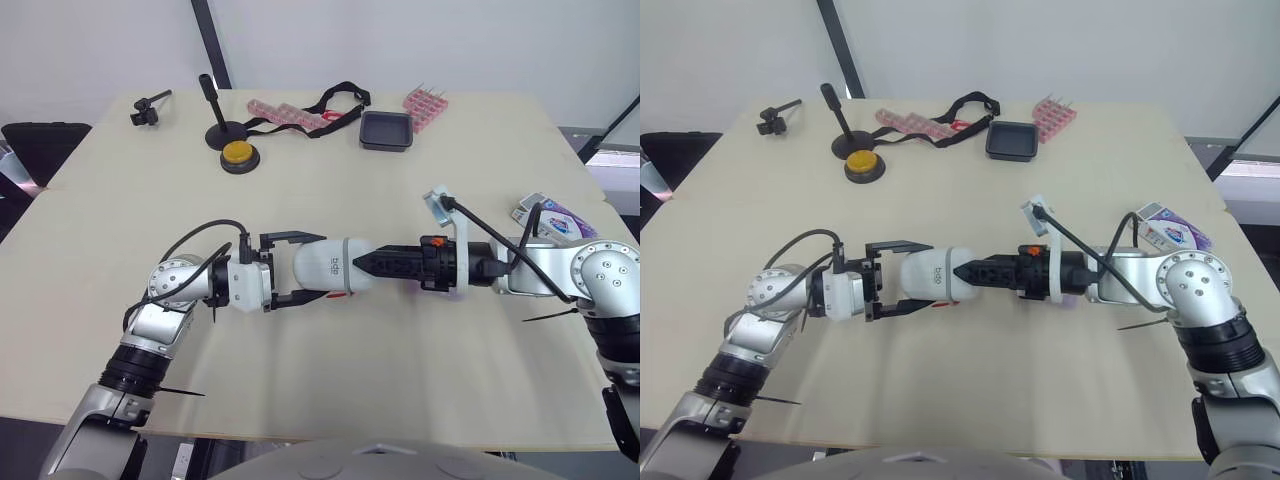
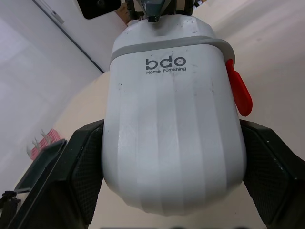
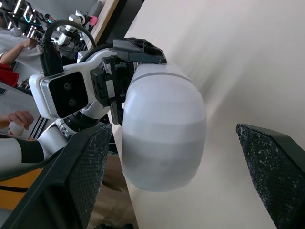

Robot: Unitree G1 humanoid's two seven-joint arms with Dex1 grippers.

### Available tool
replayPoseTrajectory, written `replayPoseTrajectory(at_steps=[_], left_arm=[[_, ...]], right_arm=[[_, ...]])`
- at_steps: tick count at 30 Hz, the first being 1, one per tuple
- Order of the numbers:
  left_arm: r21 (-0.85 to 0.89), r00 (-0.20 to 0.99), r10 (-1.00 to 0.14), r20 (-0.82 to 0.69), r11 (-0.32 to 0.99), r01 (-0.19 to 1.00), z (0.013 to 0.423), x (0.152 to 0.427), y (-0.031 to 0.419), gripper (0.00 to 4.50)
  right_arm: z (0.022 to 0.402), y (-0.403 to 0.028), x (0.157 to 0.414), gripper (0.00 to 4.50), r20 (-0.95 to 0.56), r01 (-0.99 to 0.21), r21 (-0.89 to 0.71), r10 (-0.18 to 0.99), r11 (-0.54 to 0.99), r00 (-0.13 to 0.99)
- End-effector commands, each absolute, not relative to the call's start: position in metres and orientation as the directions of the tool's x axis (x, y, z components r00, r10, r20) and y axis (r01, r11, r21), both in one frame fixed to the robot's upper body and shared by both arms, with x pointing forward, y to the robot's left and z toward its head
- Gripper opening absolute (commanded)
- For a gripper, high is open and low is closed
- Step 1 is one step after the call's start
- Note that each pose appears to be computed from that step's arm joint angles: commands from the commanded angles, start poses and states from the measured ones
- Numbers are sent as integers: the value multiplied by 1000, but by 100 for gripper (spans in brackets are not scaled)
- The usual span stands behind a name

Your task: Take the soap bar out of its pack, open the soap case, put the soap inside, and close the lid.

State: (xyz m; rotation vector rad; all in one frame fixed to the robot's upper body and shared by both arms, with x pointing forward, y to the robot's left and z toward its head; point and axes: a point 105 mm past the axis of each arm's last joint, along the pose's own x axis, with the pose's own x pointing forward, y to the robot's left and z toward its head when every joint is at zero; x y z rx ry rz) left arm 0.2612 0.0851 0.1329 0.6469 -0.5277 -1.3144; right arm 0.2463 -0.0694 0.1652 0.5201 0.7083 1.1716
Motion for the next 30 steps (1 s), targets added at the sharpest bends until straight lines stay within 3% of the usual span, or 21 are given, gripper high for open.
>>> replayPoseTrajectory(at_steps=[1, 22, 30], left_arm=[[709, 189, -982, 13, 142, 691, 141, 263, 85, 371], [704, 190, -982, 14, 144, 695, 138, 262, 82, 371], [710, 183, -983, 20, 143, 690, 140, 265, 78, 369]], right_arm=[[177, -69, 243, 450, -203, -667, 686, 957, 290, 208], [170, -64, 246, 450, -221, -668, 685, 957, 289, 187], [167, -63, 251, 207, -222, -651, 699, 955, 296, 197]])
